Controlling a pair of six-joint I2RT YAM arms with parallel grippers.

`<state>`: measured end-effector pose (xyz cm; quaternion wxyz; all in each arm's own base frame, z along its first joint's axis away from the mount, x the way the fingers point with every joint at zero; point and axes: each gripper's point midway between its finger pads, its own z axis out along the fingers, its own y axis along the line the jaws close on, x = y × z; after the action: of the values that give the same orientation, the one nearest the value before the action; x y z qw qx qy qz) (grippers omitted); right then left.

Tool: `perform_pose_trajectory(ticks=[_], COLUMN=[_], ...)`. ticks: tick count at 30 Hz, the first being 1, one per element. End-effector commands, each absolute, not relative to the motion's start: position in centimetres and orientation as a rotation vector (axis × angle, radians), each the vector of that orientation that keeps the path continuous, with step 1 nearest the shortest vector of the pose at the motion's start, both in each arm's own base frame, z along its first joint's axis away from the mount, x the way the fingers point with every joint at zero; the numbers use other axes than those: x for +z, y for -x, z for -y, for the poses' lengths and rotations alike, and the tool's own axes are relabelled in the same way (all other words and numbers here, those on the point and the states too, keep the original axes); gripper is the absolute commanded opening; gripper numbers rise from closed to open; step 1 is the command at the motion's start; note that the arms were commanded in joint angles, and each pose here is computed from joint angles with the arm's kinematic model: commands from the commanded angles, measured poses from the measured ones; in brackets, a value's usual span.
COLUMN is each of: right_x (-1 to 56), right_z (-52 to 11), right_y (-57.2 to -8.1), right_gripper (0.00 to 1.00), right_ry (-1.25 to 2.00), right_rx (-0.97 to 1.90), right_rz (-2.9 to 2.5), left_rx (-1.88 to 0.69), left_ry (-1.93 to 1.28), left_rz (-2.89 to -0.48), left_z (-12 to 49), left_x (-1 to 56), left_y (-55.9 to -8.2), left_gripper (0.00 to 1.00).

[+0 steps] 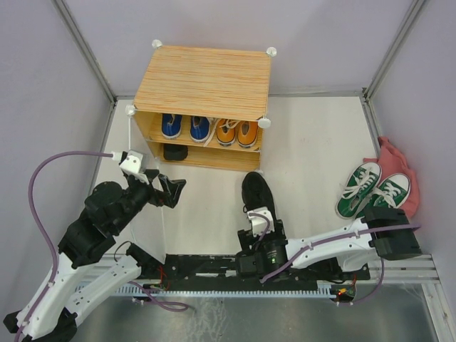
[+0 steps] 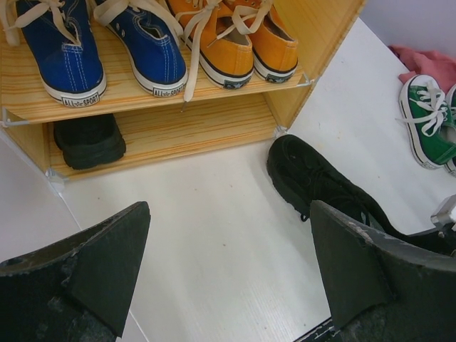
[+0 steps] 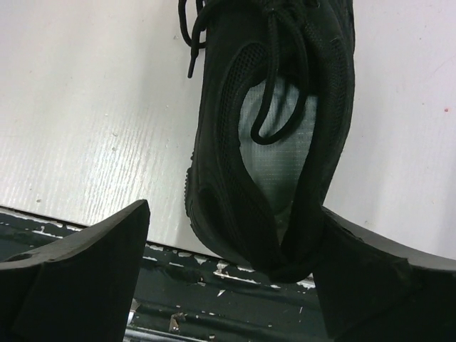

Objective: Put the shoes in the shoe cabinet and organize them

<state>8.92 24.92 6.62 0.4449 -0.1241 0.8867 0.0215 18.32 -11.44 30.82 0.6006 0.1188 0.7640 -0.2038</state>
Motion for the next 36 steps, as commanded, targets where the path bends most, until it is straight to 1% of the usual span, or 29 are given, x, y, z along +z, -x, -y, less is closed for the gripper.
perform_pose_trajectory(ticks=[1,7,10,13,17,19,22,25,26,27,28,29,31,33,35,36], right_x=[8.3,8.5,8.8,9.4,8.6,7.9,7.3,7.1,7.1,7.2,7.3,7.5,7.9,8.3,8.9,9.1], right_z=[-25.4,-23.7,-23.1,-23.1,-23.1,-22.7,-22.6,-22.8,-23.1,-23.3,-23.7,-24.0,-24.8,-25.7,-26.9,-27.7], right_y=[-8.5,-9.6,-10.0,-10.1,-10.4,-10.7,-11.3,-11.6,-11.7,-11.7,-11.7,-11.7,-11.5,-11.1,-10.1,-9.4], right_gripper=[0.93,0.91,0.89,0.89,0.89,0.86,0.78,0.71,0.68,0.63,0.55,0.44,0.31,0.17,0.07,0.05], right_ry=[0.234,0.148,0.149,0.177,0.15,0.097,0.082,0.132,0.158,0.186,0.225,0.261,0.32,0.382,0.486,0.537], right_rx=[0.167,0.226,0.198,0.155,0.138,0.147,0.165,0.148,0.142,0.13,0.121,0.111,0.11,0.115,0.13,0.14], right_rz=[-2.208,-2.185,-2.175,-2.164,-2.162,-2.157,-2.131,-2.103,-2.095,-2.09,-2.083,-2.079,-2.075,-2.075,-2.068,-2.061], left_rx=[-0.488,-0.481,-0.489,-0.493,-0.493,-0.496,-0.494,-0.493,-0.493,-0.493,-0.494,-0.495,-0.496,-0.498,-0.5,-0.502], left_ry=[-0.243,-0.251,-0.249,-0.249,-0.247,-0.248,-0.249,-0.252,-0.252,-0.252,-0.251,-0.25,-0.249,-0.248,-0.249,-0.249], left_rz=[-1.756,-1.768,-1.771,-1.776,-1.78,-1.783,-1.787,-1.792,-1.791,-1.792,-1.792,-1.79,-1.791,-1.789,-1.787,-1.782], left_z=[11.4,11.6,11.8,11.9,12.0,12.0,12.1,12.1,12.2,12.2,12.2,12.2,12.2,12.2,12.2,12.2], left_x=[31.2,30.7,30.6,30.5,30.3,30.2,30.1,30.0,30.0,30.0,29.9,30.0,29.8,29.9,29.8,30.0], left_y=[-18.4,-18.6,-18.7,-18.8,-18.9,-18.8,-18.9,-18.9,-19.0,-19.0,-19.0,-19.0,-19.0,-19.0,-19.0,-18.9], left_gripper=[1.0,1.0,1.0,1.0,1.0,1.0,1.0,0.99,1.0,0.99,0.99,1.0,1.0,1.0,1.0,1.0])
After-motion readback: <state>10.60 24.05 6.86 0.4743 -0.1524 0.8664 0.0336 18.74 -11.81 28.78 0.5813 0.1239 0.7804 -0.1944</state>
